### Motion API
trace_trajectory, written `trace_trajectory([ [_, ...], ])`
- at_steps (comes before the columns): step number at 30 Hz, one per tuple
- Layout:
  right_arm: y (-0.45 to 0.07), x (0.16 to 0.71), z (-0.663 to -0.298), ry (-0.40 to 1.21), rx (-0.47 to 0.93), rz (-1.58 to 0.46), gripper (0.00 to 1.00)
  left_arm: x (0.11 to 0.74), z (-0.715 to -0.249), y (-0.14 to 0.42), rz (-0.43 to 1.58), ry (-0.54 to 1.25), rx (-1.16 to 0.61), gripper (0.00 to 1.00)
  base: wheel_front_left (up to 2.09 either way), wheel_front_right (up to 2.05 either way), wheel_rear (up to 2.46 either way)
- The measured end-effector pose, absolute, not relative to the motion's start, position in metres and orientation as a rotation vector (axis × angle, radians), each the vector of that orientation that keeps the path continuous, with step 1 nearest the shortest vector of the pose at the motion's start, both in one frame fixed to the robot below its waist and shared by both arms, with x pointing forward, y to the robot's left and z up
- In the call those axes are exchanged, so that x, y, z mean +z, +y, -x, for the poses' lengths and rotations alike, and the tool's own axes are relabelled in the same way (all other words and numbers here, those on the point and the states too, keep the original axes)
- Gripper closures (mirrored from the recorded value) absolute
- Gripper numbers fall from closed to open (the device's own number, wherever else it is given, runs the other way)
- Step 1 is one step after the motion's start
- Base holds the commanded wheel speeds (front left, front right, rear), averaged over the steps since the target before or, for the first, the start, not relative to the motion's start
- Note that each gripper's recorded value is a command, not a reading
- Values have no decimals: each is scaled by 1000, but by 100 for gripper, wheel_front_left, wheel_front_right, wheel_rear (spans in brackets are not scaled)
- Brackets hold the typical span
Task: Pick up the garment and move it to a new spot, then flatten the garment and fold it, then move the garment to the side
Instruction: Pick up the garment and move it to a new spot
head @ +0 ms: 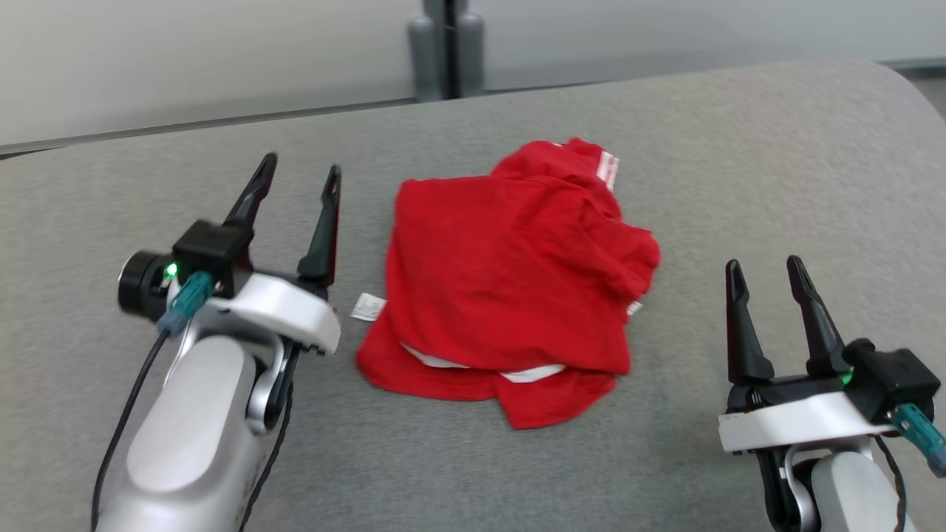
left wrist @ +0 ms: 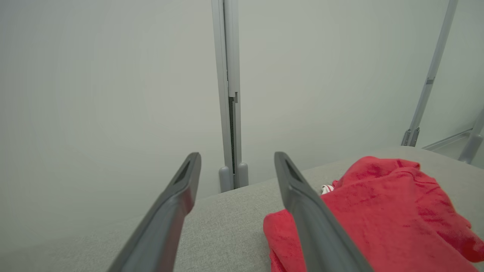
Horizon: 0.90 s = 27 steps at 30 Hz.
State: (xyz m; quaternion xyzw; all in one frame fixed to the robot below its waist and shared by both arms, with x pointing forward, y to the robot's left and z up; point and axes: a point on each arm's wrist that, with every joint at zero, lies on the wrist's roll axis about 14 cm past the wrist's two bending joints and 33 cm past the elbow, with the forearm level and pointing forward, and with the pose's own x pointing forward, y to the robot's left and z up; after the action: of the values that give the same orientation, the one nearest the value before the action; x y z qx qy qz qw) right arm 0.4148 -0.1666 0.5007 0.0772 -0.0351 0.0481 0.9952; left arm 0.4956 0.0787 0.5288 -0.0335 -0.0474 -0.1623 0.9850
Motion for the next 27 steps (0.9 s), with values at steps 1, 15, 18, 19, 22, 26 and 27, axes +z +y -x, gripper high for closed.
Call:
trace_trajectory([
  [1, -161, 501, -416, -70, 112, -156, 0, 529, -490, 90, 58, -99, -302, 0, 0, 0, 0],
  [15, -117, 509, -416, -83, 235, -167, 0, 513, -410, 151, 77, -85, -104, 0, 0, 0, 0],
  [18, -117, 507, -414, -77, 236, -167, 0, 513, -406, 151, 90, -88, -97, 0, 0, 0, 0],
  [19, -117, 507, -413, -77, 235, -166, 0, 514, -406, 150, 89, -90, -102, 0, 0, 0, 0],
  [22, -118, 507, -413, -76, 233, -165, 0, 514, -406, 146, 91, -92, -114, 0, 0, 0, 0],
  [26, -119, 507, -412, -76, 230, -164, 0, 514, -406, 143, 108, -92, -125, 0, 0, 0, 0],
  [27, -119, 506, -411, -74, 230, -164, 0, 514, -407, 141, 107, -91, -135, 0, 0, 0, 0],
])
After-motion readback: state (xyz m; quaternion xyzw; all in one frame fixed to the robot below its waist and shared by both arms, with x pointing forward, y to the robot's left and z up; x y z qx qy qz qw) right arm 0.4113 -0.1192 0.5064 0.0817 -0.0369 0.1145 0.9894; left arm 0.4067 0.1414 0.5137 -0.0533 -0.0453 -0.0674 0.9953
